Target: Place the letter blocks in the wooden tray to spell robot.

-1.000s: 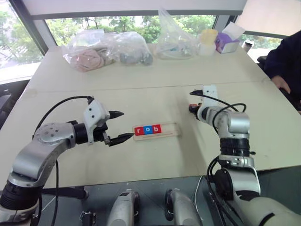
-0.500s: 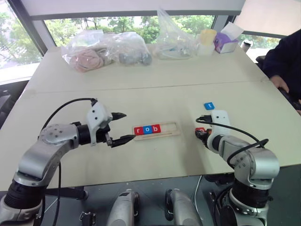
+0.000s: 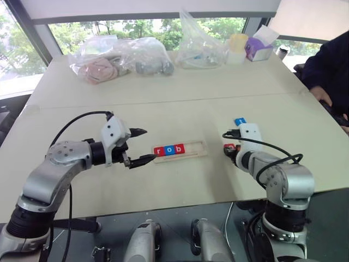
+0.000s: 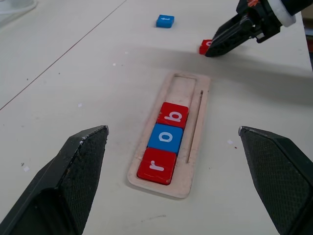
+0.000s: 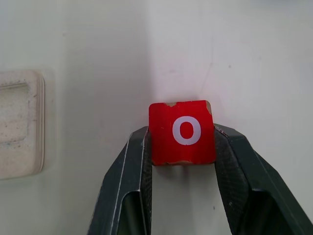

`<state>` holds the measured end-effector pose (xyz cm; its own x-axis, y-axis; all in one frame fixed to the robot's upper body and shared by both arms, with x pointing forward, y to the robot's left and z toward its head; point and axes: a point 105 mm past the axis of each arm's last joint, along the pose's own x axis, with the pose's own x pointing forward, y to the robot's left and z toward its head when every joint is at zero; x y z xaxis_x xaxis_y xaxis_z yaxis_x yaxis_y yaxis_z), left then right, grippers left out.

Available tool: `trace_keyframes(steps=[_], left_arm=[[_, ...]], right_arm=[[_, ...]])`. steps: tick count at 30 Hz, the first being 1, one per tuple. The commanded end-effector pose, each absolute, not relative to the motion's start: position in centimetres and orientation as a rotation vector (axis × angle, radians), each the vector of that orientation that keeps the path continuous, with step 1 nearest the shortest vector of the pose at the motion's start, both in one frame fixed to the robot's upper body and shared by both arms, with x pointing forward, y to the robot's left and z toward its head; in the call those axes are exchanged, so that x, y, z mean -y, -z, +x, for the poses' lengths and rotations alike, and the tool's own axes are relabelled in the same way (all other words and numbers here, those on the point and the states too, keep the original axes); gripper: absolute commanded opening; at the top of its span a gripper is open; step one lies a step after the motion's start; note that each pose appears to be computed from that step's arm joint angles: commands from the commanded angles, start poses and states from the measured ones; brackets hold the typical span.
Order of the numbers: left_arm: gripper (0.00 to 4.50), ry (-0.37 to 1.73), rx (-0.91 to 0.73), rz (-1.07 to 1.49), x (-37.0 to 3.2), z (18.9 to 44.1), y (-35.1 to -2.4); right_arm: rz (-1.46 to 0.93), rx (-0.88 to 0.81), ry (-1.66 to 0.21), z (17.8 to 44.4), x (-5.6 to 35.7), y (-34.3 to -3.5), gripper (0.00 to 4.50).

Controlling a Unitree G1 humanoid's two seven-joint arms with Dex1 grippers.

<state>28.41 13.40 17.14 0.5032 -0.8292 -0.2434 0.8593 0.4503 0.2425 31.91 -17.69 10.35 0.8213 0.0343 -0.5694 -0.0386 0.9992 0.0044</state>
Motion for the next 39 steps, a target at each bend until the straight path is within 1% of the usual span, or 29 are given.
trace_keyframes(steps=[1, 6, 8, 9, 12, 13, 14, 16, 18, 21, 22, 23, 26, 29, 33, 39], left_arm=[[4.50, 1.041, -0.056, 0.375, -13.2, 28.3, -17.9], [4.50, 1.035, -0.055, 0.373, -13.2, 28.3, -17.9], [4.50, 1.033, -0.056, 0.372, -13.2, 28.3, -17.9], [4.50, 1.032, -0.056, 0.373, -13.2, 28.3, -17.9], [4.50, 1.031, -0.058, 0.373, -13.3, 28.2, -17.9], [4.50, 1.031, -0.058, 0.373, -13.3, 28.2, -17.9], [4.50, 1.029, -0.058, 0.373, -13.3, 28.2, -17.9], [4.50, 1.027, -0.056, 0.374, -13.4, 28.3, -18.0], [4.50, 1.027, -0.054, 0.375, -13.4, 28.3, -18.1], [4.50, 1.032, -0.050, 0.381, -13.3, 28.5, -18.2], [4.50, 1.033, -0.049, 0.382, -13.3, 28.6, -18.2], [4.50, 1.034, -0.048, 0.385, -13.3, 28.7, -18.2], [4.50, 1.038, -0.044, 0.393, -13.3, 29.0, -18.4], [4.50, 1.038, -0.041, 0.397, -13.4, 29.1, -18.6], [4.50, 1.037, -0.038, 0.398, -13.3, 29.1, -18.6], [4.50, 1.022, -0.040, 0.402, -13.5, 28.9, -18.6]], right_arm=[[-0.028, -0.585, -0.035, 32.6, 17.7, -10.7, 1.16], [-0.047, -0.594, -0.057, 32.4, 17.2, -10.3, 1.16], [-0.051, -0.601, -0.069, 32.2, 17.1, -10.2, 2.19], [-0.054, -0.601, -0.073, 32.2, 17.1, -10.2, 2.47], [-0.080, -0.597, -0.106, 32.1, 17.2, -10.6, 4.09], [-0.094, -0.594, -0.132, 32.0, 17.2, -10.9, 4.43], [-0.109, -0.595, -0.177, 31.9, 17.2, -11.1, 4.43], [-0.159, -0.609, -0.414, 30.8, 16.6, -12.2, 4.43], [-0.204, -0.617, -0.592, 29.9, 16.3, -13.1, 4.43], [-0.467, -0.410, -0.968, 28.4, 15.7, -15.5, 4.43], [-0.531, -0.408, -1.061, 27.7, 16.1, -15.3, 4.43], [-0.578, -0.423, -1.115, 27.4, 16.7, -14.9, 4.43], [-0.688, -0.452, -1.159, 28.8, 19.3, -13.8, 4.43], [-0.757, -0.460, -1.172, 30.5, 20.8, -13.4, 4.43], [-0.767, -0.447, -1.151, 33.2, 21.4, -13.4, 4.43], [-0.711, -0.455, -1.123, 35.3, 21.6, -13.1, 4.43]])
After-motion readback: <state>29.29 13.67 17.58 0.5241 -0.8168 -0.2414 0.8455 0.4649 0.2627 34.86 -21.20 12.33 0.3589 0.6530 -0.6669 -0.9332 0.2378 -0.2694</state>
